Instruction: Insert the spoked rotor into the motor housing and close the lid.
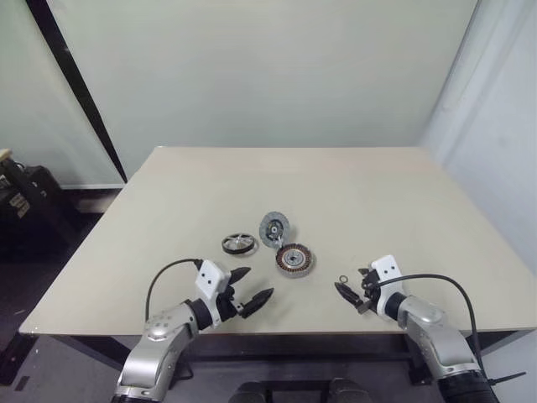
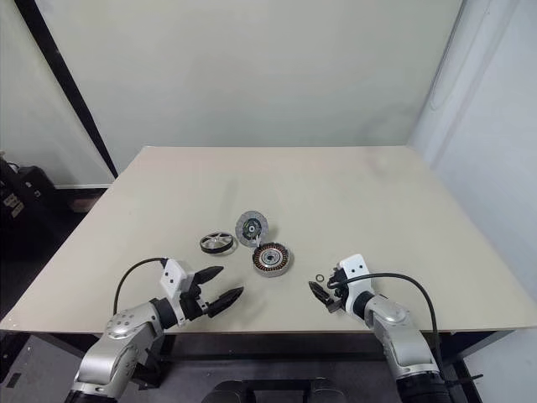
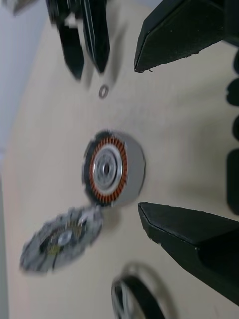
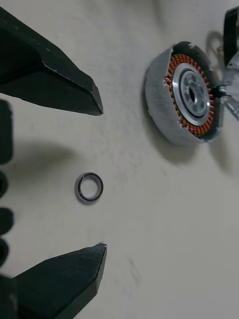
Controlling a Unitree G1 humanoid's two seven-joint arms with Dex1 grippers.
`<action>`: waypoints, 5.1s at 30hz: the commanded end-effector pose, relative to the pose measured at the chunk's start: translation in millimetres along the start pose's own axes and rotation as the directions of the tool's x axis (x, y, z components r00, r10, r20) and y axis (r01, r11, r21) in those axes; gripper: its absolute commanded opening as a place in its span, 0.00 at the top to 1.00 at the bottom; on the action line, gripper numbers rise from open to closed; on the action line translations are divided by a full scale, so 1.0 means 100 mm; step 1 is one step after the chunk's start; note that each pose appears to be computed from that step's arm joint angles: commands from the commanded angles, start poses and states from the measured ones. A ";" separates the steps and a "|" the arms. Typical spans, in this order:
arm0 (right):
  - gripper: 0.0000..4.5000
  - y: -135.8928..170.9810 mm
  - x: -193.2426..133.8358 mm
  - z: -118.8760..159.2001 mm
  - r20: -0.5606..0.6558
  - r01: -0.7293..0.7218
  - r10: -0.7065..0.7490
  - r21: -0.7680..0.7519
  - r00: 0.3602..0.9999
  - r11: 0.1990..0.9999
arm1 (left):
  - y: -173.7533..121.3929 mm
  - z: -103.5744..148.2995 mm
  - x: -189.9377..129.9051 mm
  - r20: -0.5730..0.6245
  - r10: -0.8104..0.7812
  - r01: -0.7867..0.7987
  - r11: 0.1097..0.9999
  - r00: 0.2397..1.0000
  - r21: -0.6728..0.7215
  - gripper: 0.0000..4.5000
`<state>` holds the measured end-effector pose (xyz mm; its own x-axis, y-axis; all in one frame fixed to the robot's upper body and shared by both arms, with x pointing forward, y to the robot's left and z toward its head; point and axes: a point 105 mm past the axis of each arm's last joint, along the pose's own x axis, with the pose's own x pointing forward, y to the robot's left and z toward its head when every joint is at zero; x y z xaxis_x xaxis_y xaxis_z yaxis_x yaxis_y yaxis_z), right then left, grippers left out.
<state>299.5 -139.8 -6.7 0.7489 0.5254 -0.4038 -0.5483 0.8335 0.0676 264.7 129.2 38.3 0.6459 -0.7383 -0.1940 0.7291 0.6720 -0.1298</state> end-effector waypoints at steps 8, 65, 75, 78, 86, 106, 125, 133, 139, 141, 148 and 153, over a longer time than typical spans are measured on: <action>0.00 -0.05 0.15 0.09 0.051 0.023 -0.021 -0.026 0.998 0.999 | 0.02 0.15 0.02 0.031 -0.020 0.019 0.999 0.999 0.042 0.00; 0.82 0.59 0.91 0.92 0.091 -0.212 0.226 -0.147 0.970 0.966 | 0.21 0.26 -0.08 0.048 0.048 -0.053 0.993 0.998 0.110 0.00; 0.82 0.63 0.95 0.80 0.070 -0.219 0.229 -0.128 0.971 0.967 | 0.20 0.24 -0.11 0.046 0.057 -0.062 0.992 0.997 0.109 0.00; 0.82 0.63 0.96 0.77 0.064 -0.219 0.228 -0.127 0.972 0.968 | 0.21 0.24 -0.11 0.045 0.058 -0.063 0.992 0.997 0.109 0.00; 0.82 0.61 0.98 0.73 0.051 -0.213 0.221 -0.133 0.974 0.968 | 0.22 0.24 -0.11 0.045 0.060 -0.065 0.992 0.997 0.110 0.00; 0.82 0.63 1.03 0.72 0.054 -0.206 0.214 -0.132 0.975 0.970 | 0.20 0.25 -0.11 0.048 0.062 -0.067 0.992 0.997 0.110 0.00; 0.82 0.67 1.06 0.70 0.052 -0.202 0.210 -0.132 0.976 0.970 | 0.20 0.24 -0.11 0.044 0.063 -0.067 0.992 0.997 0.108 0.00; 0.82 0.64 1.07 0.70 0.051 -0.191 0.200 -0.139 0.979 0.972 | 0.19 0.23 -0.12 0.043 0.063 -0.067 0.992 0.997 0.106 0.00; 0.82 0.63 1.07 0.70 0.049 -0.189 0.197 -0.143 0.979 0.972 | 0.19 0.23 -0.11 0.043 0.062 -0.066 0.992 0.997 0.105 0.00; 0.82 0.63 1.07 0.69 0.047 -0.190 0.198 -0.144 0.979 0.971 | 0.18 0.23 -0.11 0.043 0.061 -0.065 0.992 0.997 0.105 0.00; 0.82 0.63 1.07 0.66 0.030 -0.199 0.205 -0.144 0.978 0.969 | 0.18 0.23 -0.11 0.043 0.060 -0.065 0.992 0.997 0.106 0.00; 0.82 0.64 1.06 0.64 0.021 -0.206 0.212 -0.143 0.977 0.968 | 0.18 0.23 -0.11 0.043 0.061 -0.065 0.992 0.997 0.106 0.00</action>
<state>361.6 -21.6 0.3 0.6157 0.6852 -0.3892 -0.7322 0.6800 0.0389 273.9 148.2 46.7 0.6897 -0.6964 -0.1985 0.7017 0.7104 -0.0543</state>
